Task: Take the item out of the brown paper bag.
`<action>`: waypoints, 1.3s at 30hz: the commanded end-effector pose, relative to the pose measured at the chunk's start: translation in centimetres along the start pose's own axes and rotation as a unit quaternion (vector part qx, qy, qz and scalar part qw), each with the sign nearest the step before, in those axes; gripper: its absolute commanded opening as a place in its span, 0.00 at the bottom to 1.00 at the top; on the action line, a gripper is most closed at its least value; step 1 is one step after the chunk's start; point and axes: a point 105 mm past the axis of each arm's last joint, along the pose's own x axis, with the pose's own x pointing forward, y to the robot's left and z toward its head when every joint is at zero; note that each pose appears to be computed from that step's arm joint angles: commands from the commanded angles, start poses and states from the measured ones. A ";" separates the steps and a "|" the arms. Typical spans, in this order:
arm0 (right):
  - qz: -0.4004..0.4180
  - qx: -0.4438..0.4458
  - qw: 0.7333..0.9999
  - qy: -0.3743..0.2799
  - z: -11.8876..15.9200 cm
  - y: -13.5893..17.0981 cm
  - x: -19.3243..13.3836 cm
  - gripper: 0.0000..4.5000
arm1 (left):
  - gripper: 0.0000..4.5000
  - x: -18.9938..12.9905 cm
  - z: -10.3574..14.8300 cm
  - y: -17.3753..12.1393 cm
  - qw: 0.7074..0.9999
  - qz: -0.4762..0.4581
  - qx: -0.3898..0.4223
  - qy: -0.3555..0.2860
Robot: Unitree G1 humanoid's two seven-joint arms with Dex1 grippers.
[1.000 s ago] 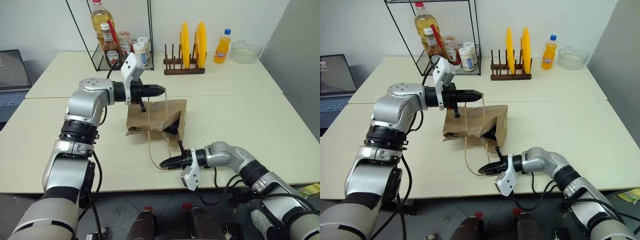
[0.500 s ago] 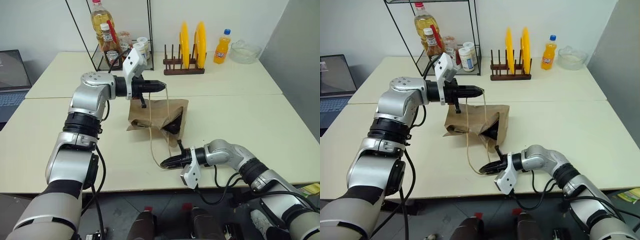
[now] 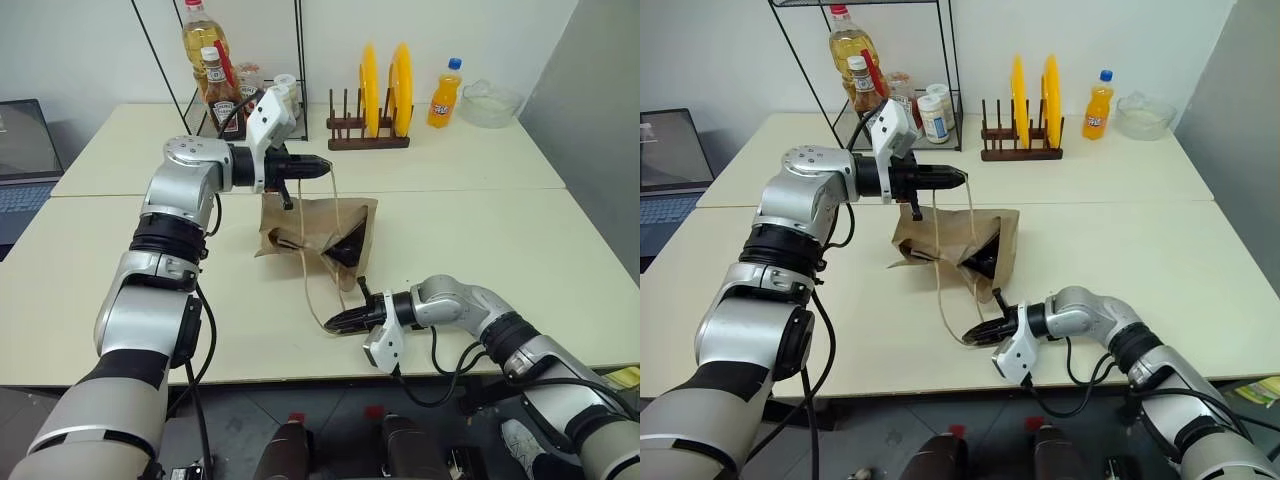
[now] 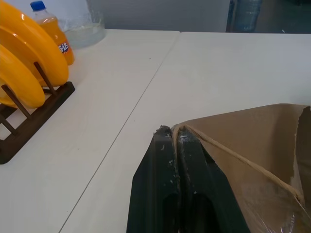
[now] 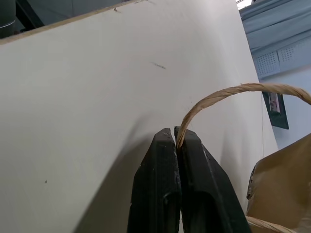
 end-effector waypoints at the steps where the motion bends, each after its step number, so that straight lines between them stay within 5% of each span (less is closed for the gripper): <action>1: 0.145 0.040 0.988 0.019 -0.4 7.1 -0.1 0.01 | 0.00 -1.3 5.5 1.8 0.995 0.051 0.064 -0.063; 22: 0.132 0.047 0.990 0.027 -0.8 6.5 -0.1 0.01 | 0.00 -1.2 5.6 2.0 0.994 0.051 0.069 -0.063; 25: 0.107 0.060 0.992 0.029 -0.9 5.6 -0.3 0.14 | 0.00 -1.3 5.5 1.7 0.995 0.041 0.068 -0.062; 36: -0.060 0.147 0.985 0.062 1.1 0.8 -6.6 0.96 | 0.00 -1.5 5.2 0.3 0.995 0.008 0.066 -0.069; 39: -0.118 0.177 0.974 0.084 2.3 0.0 -8.6 0.99 | 0.00 -1.7 5.4 -0.3 0.995 -0.009 0.064 -0.073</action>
